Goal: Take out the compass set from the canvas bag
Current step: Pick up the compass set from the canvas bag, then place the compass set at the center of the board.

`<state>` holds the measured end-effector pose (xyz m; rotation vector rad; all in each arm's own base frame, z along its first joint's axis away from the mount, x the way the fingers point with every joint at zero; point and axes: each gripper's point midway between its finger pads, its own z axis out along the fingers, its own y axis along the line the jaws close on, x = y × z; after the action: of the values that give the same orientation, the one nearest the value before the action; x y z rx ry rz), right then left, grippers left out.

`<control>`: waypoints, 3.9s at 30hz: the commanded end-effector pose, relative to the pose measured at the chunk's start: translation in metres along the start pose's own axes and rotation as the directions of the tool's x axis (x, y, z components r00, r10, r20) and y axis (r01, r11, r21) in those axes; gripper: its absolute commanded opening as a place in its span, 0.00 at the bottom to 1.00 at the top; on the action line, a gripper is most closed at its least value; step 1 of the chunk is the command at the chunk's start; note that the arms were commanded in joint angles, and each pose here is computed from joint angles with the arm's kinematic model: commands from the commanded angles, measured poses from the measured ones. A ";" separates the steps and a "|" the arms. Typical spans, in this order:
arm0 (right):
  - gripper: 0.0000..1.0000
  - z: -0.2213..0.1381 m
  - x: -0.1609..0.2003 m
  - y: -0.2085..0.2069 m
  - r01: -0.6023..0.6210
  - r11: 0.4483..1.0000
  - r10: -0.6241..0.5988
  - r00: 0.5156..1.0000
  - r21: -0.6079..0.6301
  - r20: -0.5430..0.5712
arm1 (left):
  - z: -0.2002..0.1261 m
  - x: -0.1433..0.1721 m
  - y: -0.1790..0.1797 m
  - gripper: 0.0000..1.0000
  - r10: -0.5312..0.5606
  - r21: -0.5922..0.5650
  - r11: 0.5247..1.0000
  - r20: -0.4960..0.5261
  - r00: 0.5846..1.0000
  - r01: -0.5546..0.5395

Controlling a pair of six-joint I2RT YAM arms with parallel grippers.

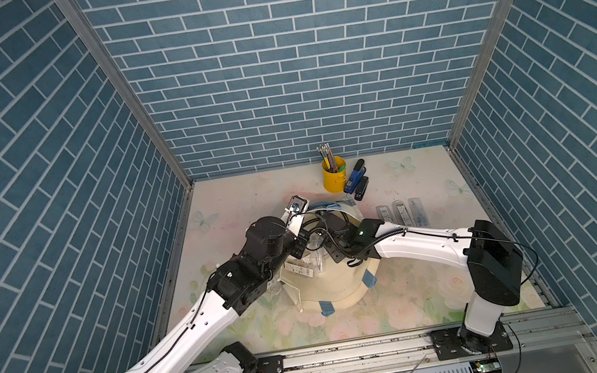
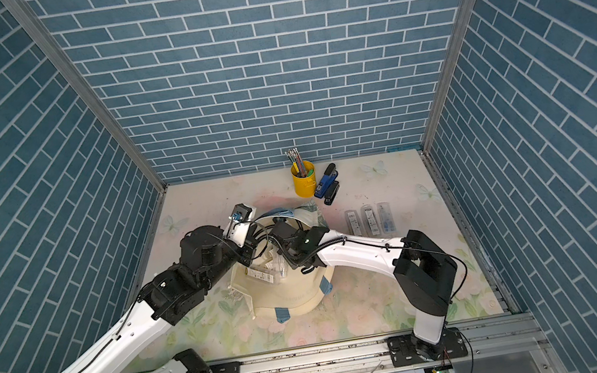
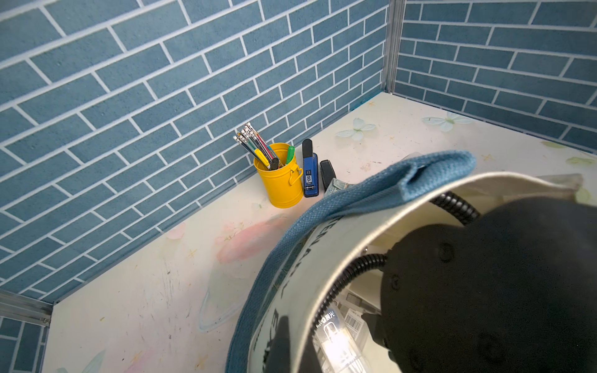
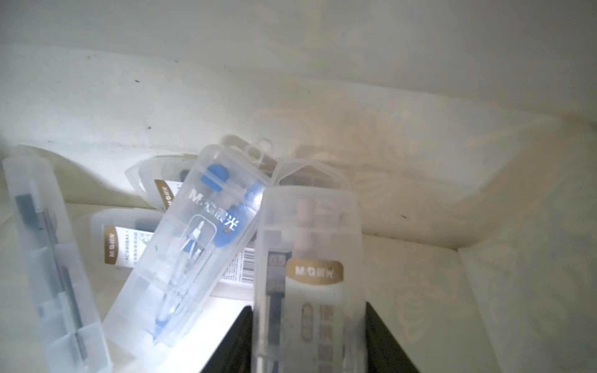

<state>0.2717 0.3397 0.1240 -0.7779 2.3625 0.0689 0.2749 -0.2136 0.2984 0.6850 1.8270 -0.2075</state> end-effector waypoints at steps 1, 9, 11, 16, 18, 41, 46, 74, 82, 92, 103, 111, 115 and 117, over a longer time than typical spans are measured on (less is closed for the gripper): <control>0.30 -0.019 -0.020 0.002 0.021 0.999 -0.017 0.994 -0.038 0.109 | -0.004 -0.018 0.004 0.00 -0.006 -0.021 1.000 0.049 0.999 0.007; 0.28 -0.035 -0.017 0.023 0.117 0.974 -0.079 0.978 -0.193 0.192 | -0.005 -0.020 0.007 0.00 -0.021 -0.034 0.999 0.078 0.997 0.024; 0.27 -0.035 -0.017 0.023 0.124 0.973 -0.084 0.976 -0.196 0.199 | -0.005 -0.019 0.007 0.00 -0.022 -0.037 0.999 0.075 0.997 0.025; 0.24 -0.041 -0.014 0.027 0.146 0.960 -0.090 0.969 -0.237 0.232 | -0.006 -0.018 0.011 0.00 -0.023 -0.057 0.998 0.075 0.997 0.027; 0.23 -0.047 -0.014 0.028 0.156 0.954 -0.089 0.963 -0.255 0.254 | -0.006 -0.018 0.011 0.00 -0.026 -0.059 0.998 0.077 0.997 0.030; 0.19 -0.180 -0.061 0.000 0.120 0.921 0.068 0.887 -0.370 0.457 | -0.008 -0.013 0.014 0.00 -0.043 -0.070 0.996 0.064 0.997 0.047; 0.18 -0.200 -0.065 -0.059 0.035 0.979 0.064 0.881 -0.200 0.470 | -0.008 -0.009 0.013 0.00 -0.026 -0.066 0.997 0.053 0.998 0.029; 0.16 0.013 0.017 -0.191 -0.511 0.859 0.508 0.857 0.010 0.087 | -0.012 -0.002 0.018 0.00 -0.002 -0.059 0.998 0.030 1.000 0.003; 0.18 0.056 0.027 -0.175 -0.495 0.867 0.496 0.868 0.066 -0.006 | -0.008 0.002 0.016 0.00 -0.007 -0.049 0.999 0.021 1.000 0.008; 0.24 0.078 0.028 -0.164 -0.452 0.888 0.457 0.889 0.089 -0.040 | -0.007 0.003 0.015 0.00 -0.007 -0.045 0.999 0.021 1.000 0.008; 0.34 0.089 0.027 -0.169 -0.423 0.897 0.432 0.900 0.128 -0.052 | -0.006 0.006 0.014 0.00 -0.011 -0.043 0.999 0.020 1.000 0.012; 0.43 0.096 0.028 -0.170 -0.415 0.899 0.426 0.903 0.139 -0.057 | -0.007 0.005 0.014 0.00 -0.011 -0.043 0.999 0.024 1.000 0.012; 0.46 0.098 0.028 -0.171 -0.407 0.902 0.419 0.906 0.145 -0.059 | -0.008 0.004 0.014 0.00 -0.012 -0.042 0.999 0.026 1.000 0.013; 0.48 0.098 0.029 -0.171 -0.403 0.903 0.415 0.908 0.149 -0.062 | -0.008 0.005 0.014 0.00 -0.012 -0.042 0.999 0.025 1.000 0.013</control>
<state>0.3865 0.2019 0.0387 -0.2118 2.6017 0.0680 0.2738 -0.1964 0.2815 0.6836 1.8682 -0.1478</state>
